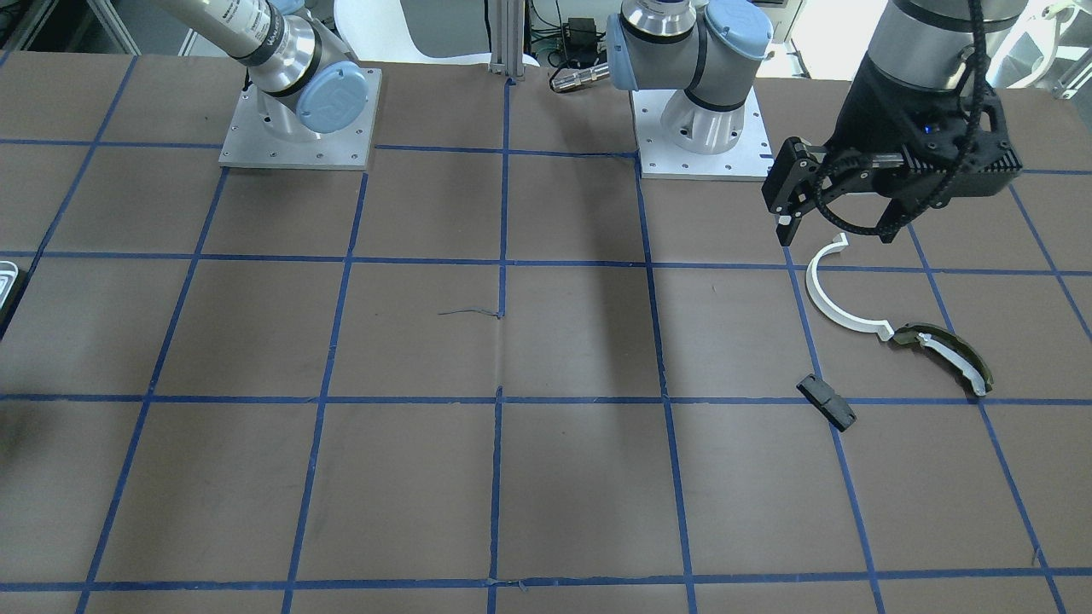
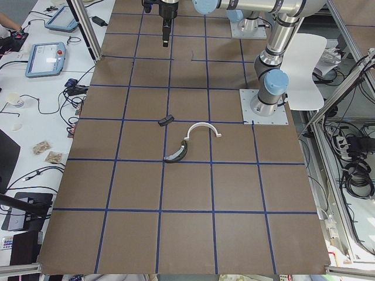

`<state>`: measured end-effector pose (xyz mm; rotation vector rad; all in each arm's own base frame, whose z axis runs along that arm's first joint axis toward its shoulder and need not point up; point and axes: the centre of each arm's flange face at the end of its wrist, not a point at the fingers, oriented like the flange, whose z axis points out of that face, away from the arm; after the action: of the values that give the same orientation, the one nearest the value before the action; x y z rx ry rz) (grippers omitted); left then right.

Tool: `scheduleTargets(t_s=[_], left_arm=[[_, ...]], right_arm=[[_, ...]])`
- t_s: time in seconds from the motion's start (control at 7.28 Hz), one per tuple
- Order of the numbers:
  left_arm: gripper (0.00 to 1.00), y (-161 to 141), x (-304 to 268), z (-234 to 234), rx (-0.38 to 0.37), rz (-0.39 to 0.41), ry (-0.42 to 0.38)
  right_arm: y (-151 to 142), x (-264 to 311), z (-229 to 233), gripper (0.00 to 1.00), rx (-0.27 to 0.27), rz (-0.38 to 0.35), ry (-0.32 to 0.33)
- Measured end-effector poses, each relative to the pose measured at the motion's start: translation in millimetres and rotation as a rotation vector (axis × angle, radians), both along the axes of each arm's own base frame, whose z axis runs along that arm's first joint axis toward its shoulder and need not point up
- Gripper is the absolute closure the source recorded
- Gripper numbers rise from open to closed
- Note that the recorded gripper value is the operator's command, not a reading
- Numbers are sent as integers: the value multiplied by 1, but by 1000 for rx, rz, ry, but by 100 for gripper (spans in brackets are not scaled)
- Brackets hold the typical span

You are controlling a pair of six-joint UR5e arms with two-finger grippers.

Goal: Place bearing gear from tray to pile

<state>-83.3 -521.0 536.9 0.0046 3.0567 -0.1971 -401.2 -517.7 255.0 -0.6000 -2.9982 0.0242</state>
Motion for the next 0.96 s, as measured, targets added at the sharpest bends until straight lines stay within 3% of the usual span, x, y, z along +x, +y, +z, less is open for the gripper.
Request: scheduleTargets(t_s=[0.27, 0.55, 0.96], left_arm=[[0, 0, 0, 0, 0, -1, -1], [0, 1, -1, 2, -2, -1, 0], [0, 1, 0, 2, -1, 0, -2]], right_arm=[[-49, 116, 40, 100, -7, 134, -8], [-81, 260, 40, 100, -13, 157, -80], [-75, 492, 14, 100, 29, 144, -162]])
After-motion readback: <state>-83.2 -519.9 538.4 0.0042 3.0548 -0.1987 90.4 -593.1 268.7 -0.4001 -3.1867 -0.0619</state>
